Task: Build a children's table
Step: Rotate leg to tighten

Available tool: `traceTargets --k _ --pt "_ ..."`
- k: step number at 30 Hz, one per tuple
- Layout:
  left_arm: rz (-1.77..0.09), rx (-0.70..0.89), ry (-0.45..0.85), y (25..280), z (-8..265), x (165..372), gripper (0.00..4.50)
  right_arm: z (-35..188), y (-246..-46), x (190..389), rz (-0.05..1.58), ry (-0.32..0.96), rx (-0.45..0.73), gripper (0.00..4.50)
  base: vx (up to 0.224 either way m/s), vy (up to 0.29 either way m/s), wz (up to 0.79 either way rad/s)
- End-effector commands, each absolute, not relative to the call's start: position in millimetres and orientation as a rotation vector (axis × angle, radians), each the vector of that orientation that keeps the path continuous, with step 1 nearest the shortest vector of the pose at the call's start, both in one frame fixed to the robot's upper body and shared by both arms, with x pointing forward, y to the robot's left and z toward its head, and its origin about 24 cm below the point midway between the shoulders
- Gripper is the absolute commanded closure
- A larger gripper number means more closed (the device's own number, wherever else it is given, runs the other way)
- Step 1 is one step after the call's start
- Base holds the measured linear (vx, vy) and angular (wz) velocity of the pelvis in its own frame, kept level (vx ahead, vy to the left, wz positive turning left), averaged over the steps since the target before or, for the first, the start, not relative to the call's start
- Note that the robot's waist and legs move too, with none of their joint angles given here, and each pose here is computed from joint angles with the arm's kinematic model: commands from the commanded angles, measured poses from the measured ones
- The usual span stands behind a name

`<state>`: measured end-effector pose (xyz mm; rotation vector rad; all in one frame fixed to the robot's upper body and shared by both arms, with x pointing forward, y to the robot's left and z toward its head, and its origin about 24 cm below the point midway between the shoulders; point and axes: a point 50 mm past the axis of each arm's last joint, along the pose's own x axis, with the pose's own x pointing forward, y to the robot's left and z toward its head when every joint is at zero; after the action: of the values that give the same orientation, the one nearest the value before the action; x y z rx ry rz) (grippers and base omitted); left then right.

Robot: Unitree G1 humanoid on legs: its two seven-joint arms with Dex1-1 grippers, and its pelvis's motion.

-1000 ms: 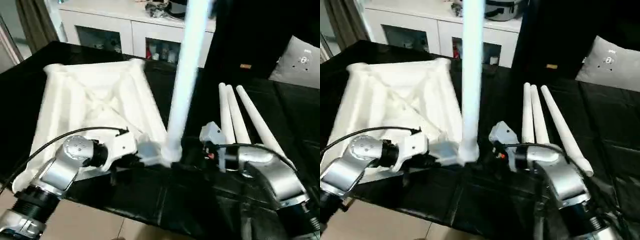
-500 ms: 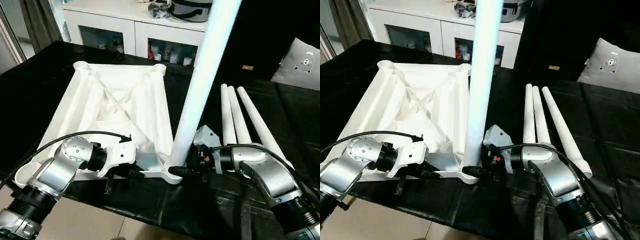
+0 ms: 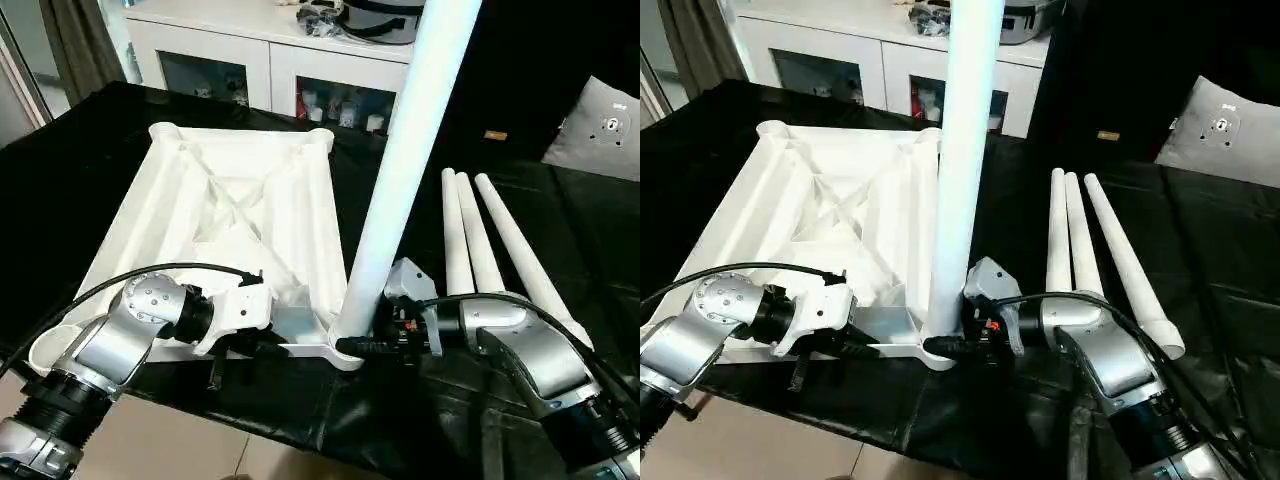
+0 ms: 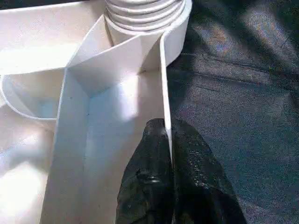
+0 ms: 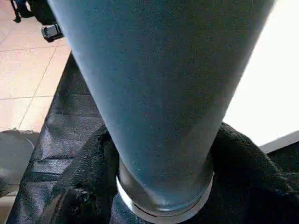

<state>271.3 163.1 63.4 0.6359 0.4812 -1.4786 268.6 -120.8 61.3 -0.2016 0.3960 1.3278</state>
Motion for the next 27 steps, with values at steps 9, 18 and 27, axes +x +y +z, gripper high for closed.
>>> traceTargets --k 9,18,27 --pt "-1.336 0.525 0.506 153.9 57.4 272.5 4.50 47.3 -110.7 272.9 1.122 0.390 -0.050 1.99 0.000 0.000 0.00" --pt "-0.829 0.291 0.449 119.4 60.0 303.7 4.50 30.6 -68.5 287.8 0.717 0.393 0.145 2.00 0.000 0.000 0.00" --pt "-0.749 0.255 0.352 89.6 81.2 310.2 4.50 32.8 -54.6 296.5 0.547 0.341 0.211 1.37 0.000 0.000 0.00"
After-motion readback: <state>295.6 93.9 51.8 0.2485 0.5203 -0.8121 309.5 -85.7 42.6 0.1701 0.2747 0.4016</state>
